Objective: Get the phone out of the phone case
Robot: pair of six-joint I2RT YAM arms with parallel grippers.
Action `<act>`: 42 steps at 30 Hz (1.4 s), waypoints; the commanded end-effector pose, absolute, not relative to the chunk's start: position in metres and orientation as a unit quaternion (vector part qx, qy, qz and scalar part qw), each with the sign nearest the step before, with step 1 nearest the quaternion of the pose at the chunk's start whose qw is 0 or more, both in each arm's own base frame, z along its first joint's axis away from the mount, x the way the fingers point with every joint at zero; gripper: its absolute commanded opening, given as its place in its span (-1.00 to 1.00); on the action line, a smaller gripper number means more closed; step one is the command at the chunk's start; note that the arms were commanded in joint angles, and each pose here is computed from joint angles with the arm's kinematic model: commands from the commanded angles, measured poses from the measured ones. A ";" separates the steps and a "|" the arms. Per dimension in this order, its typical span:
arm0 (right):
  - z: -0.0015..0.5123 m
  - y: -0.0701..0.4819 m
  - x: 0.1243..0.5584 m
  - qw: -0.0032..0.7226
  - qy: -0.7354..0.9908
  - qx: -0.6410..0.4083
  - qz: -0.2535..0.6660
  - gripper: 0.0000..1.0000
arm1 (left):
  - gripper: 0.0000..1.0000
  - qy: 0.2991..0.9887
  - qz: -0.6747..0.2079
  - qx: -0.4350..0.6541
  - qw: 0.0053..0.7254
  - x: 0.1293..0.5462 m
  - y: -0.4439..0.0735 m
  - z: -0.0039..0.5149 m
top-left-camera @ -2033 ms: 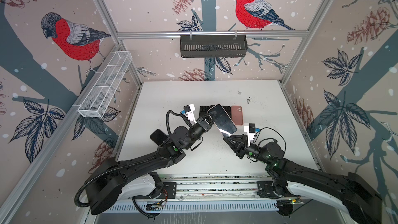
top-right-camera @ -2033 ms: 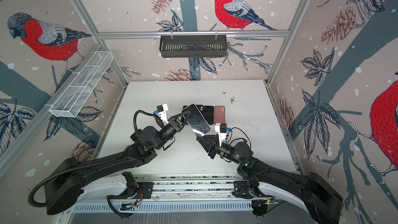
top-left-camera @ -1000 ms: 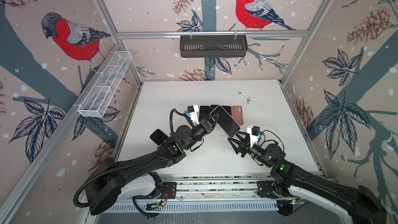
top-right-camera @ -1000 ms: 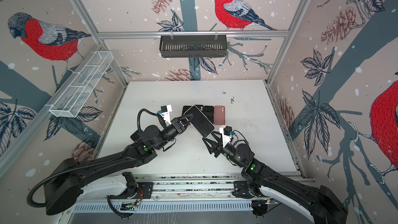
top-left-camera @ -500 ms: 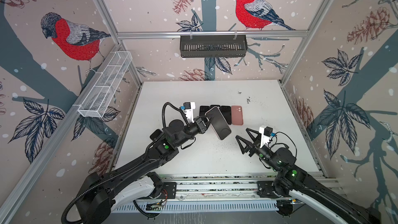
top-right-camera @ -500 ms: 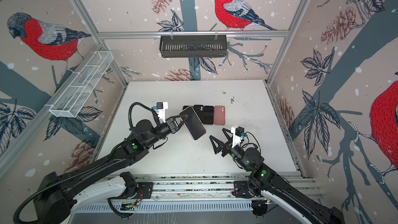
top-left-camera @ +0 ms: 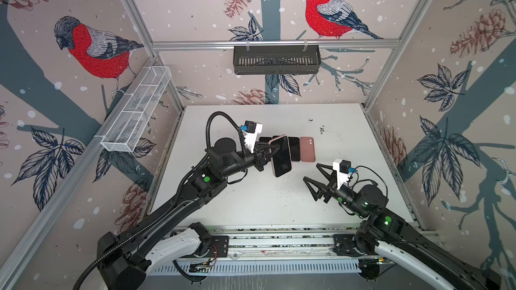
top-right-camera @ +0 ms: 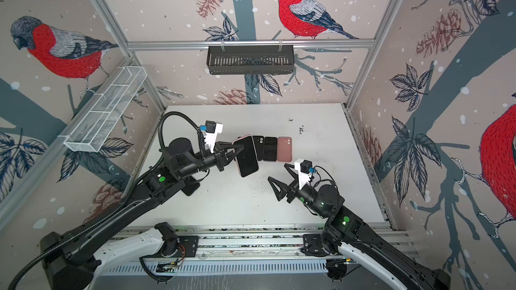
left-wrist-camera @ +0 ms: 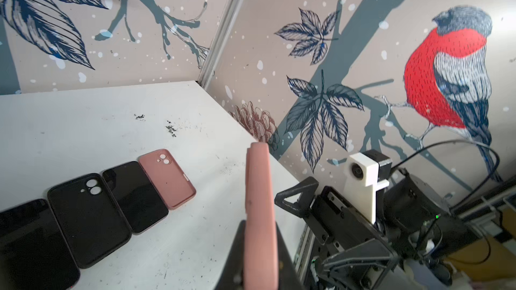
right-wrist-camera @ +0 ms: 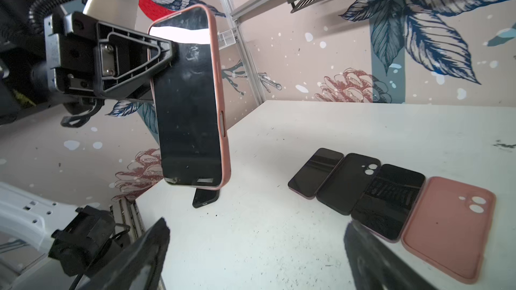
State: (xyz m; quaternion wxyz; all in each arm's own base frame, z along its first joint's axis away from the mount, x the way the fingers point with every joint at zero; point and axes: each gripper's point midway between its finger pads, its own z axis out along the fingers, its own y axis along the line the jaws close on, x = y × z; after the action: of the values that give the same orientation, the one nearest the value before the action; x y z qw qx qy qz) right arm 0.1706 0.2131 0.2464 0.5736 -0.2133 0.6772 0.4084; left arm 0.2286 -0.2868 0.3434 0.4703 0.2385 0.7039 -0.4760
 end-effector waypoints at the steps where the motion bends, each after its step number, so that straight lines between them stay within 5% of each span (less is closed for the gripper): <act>1: 0.252 0.226 0.159 0.574 0.648 -0.266 0.425 0.96 | -1.00 0.680 -0.452 0.324 0.478 0.217 -0.293 0.345; 12: 0.248 0.251 0.146 0.557 0.630 -0.369 0.396 0.79 | -1.00 0.620 -0.445 0.420 0.491 0.190 -0.294 0.357; 31: 0.254 0.276 0.142 0.543 0.607 -0.439 0.379 0.75 | -1.00 0.582 -0.488 0.402 0.512 0.176 -0.286 0.383; 39: 0.249 0.279 0.151 0.537 0.612 -0.463 0.350 0.57 | -1.00 0.582 -0.487 0.408 0.508 0.174 -0.286 0.384; 42: 0.249 0.281 0.152 0.533 0.610 -0.474 0.345 0.36 | -1.00 0.582 -0.487 0.410 0.505 0.173 -0.286 0.383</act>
State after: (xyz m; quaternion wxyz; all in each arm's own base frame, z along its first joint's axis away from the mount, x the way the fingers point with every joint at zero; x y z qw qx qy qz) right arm 0.1540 0.2789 0.2459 0.5312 -0.4553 0.6229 0.3502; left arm 0.1783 -0.2855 0.3698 0.4922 0.3958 0.6076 -0.4816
